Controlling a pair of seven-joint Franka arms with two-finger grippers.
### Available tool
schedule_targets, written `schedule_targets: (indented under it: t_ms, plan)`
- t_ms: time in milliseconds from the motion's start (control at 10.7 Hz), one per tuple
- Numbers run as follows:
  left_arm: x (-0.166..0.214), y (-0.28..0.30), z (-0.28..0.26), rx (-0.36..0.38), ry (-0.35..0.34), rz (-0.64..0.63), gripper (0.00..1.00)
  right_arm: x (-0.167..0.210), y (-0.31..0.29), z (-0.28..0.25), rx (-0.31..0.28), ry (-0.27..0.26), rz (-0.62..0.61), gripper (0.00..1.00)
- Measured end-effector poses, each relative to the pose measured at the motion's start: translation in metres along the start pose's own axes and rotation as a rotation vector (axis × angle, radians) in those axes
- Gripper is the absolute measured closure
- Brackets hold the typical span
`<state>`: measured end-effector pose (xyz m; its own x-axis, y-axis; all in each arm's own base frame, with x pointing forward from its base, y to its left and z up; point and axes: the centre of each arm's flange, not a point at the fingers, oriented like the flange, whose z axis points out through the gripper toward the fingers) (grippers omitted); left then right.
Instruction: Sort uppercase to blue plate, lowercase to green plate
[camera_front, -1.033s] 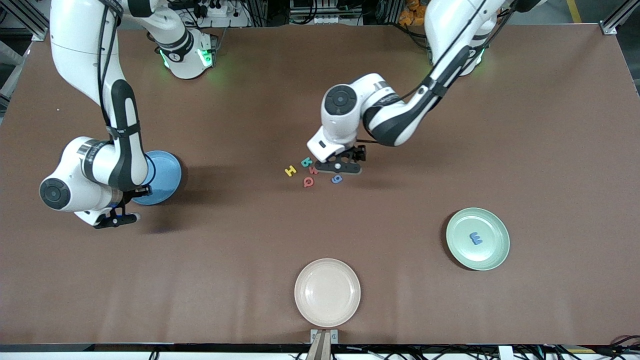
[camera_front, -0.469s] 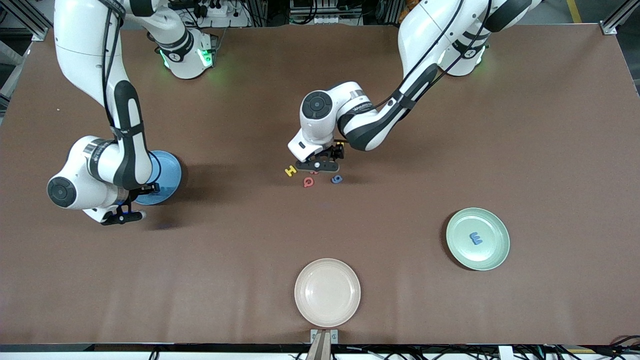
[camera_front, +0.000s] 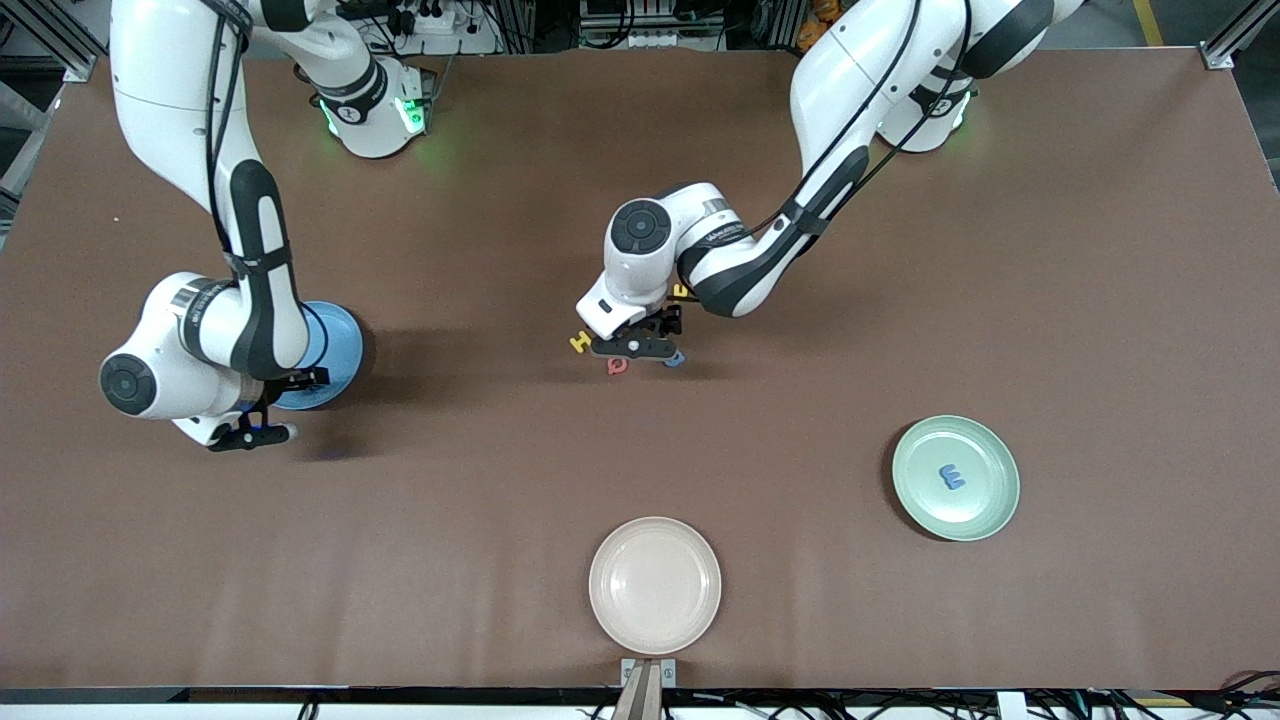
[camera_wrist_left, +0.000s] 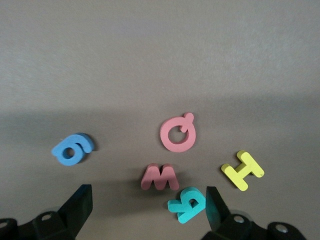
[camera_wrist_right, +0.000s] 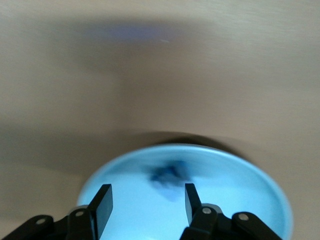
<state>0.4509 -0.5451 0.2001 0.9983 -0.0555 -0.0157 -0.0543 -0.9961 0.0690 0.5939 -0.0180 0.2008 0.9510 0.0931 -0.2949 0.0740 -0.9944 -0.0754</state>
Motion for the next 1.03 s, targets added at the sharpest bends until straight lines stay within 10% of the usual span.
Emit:
schedule_targets:
  t_ms: [1033]
  plan:
    - [0.007, -0.001, 0.027, 0.003, 0.009, -0.002, 0.0, 0.013, -0.176, -0.021, 0.085, 0.074, 0.165, 0.46]
